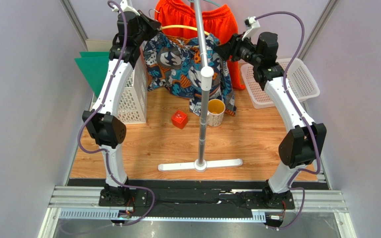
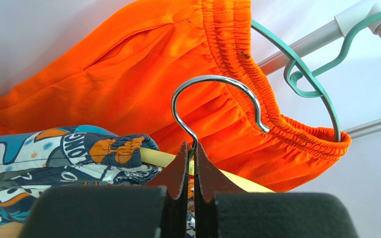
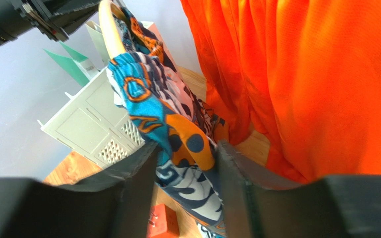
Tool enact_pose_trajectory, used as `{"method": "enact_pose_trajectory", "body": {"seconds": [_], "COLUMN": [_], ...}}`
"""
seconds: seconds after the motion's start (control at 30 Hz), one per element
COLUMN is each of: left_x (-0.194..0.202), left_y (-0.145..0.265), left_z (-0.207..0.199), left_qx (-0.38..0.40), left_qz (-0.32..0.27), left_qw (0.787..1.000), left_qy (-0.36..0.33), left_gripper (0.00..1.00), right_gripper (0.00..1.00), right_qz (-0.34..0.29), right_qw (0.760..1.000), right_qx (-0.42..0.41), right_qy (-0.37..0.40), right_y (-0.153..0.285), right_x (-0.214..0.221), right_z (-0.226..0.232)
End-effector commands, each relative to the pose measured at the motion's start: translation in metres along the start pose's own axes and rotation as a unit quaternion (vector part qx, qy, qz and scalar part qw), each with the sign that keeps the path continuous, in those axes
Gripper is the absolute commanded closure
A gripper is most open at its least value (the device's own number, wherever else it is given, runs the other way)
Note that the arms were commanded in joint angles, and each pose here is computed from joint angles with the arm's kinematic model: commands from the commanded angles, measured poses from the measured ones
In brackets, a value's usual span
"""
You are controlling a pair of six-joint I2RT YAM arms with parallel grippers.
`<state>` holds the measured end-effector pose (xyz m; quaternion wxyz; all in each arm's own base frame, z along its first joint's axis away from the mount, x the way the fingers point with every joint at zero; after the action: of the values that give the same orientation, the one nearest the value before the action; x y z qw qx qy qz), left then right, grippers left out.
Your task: Remove the shorts from the hanger
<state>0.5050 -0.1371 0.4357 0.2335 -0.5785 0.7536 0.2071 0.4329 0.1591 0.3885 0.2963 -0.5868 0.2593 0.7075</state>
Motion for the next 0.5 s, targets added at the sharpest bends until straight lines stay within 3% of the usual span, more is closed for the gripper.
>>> {"method": "enact_pose_trajectory", "body": {"seconds": [0.0,0.2,0.37,0.47], "left_x": [-0.037,-0.041,-0.046,-0.046], "left_y": [0.038,0.042,0.042,0.038], "left_z": [-0.057,-0.064,-0.065,-0.06], "left_qx": [0.092,0.101,0.092,0.079], "left_qz": [-0.047,-0.055,-0.076,-0.09], "left_qw": [0.994,0.992,0.99,0.987], "left_qy": [0.03,0.06,0.081,0.106], "left_gripper": [1.0,1.0,1.0,1.0], "right_gripper": [0.57,0.69,1.0,1.0], "right_qz": [-0.051,-0.053,-0.058,-0.061], "right_qw": [0.998,0.997,0.994,0.989], "right_qx": [-0.016,-0.027,0.014,0.058], "right_qy": [-0.017,-0.058,-0.087,-0.123], "right_y": [0.0,-0.003,-0.002,0.001], "right_x": [-0.024,-0.017,-0.016,-0.015], "right_z": [0.009,0.012,0.007,0.002]}}
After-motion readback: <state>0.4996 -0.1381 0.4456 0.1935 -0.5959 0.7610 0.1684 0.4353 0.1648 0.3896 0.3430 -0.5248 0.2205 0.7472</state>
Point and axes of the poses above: each gripper's point midway between its finger pads, its own y axis back along the fingers, its own z axis along the line the jaws close on, x = y × z, the point moved 8 cm from there along y, back along the fingers, and after that the axes turned 10 degrees about y, right-handed, at the moved point
